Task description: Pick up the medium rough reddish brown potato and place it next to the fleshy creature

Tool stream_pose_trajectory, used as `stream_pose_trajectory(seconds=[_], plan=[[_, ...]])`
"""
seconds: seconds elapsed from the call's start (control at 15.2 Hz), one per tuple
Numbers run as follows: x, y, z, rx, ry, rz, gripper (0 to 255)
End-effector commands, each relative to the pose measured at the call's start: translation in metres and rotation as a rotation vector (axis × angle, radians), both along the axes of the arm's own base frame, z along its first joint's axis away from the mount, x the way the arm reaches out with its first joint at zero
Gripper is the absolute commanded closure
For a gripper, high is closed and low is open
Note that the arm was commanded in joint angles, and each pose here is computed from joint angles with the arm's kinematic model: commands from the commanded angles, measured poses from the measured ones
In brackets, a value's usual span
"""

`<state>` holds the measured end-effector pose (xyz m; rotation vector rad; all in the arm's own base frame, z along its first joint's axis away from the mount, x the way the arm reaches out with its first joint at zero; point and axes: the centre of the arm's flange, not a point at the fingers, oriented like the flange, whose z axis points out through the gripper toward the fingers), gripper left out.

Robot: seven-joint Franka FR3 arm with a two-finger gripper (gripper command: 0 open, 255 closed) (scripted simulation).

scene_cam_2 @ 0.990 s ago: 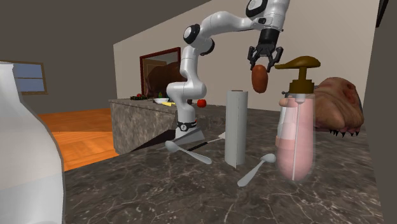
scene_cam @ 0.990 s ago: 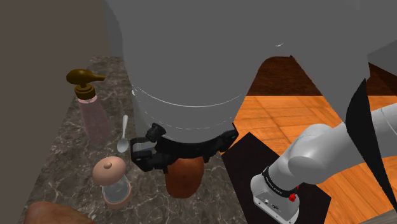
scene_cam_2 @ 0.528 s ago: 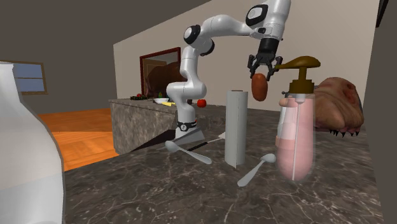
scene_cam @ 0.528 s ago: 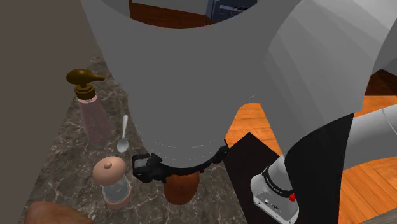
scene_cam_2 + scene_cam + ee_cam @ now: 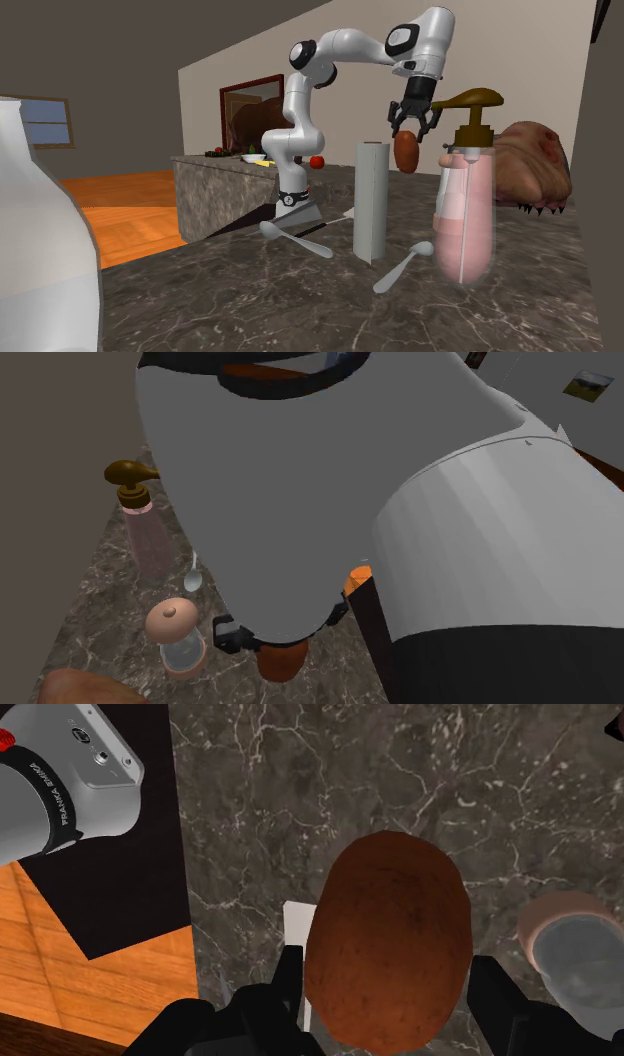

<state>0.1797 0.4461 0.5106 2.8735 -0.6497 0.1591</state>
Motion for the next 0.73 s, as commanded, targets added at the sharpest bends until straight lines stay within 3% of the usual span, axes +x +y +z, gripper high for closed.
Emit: stream_pose_trajectory(seconds=[0.0, 0.66], plan=[[0.000, 0.001, -0.011, 0.000, 0.000, 0.000, 255], [0.000, 0.001, -0.063, 0.000, 0.000, 0.000, 255]])
